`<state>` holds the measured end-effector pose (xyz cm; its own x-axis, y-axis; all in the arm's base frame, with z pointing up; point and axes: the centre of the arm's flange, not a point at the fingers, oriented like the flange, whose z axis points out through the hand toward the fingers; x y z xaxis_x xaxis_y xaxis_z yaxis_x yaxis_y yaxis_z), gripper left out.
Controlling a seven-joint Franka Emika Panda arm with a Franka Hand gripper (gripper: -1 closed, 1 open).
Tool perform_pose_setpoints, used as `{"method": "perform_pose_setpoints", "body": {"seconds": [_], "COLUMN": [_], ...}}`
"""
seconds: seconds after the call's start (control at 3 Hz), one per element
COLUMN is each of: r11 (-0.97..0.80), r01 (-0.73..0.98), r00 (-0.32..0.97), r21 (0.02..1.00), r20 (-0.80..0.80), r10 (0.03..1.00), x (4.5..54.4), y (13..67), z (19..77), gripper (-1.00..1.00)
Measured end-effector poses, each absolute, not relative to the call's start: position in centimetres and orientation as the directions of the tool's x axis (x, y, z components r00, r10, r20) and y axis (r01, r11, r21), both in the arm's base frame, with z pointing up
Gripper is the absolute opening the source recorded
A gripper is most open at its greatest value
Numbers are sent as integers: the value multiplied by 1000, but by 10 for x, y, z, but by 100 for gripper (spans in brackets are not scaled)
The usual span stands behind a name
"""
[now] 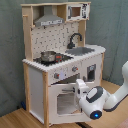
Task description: Play with the kitchen
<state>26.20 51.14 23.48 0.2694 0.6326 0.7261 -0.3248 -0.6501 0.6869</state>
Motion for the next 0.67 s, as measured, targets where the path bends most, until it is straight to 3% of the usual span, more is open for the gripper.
{"method": "perform_pose_setpoints", "body": {"seconds": [0.67], "r11": [-700], "r01": [-292], "r00": [276], "r21": [652], "r20": [758], "r10": [591], "x": [226], "y": [542], "z": [231], "gripper": [-100]}}
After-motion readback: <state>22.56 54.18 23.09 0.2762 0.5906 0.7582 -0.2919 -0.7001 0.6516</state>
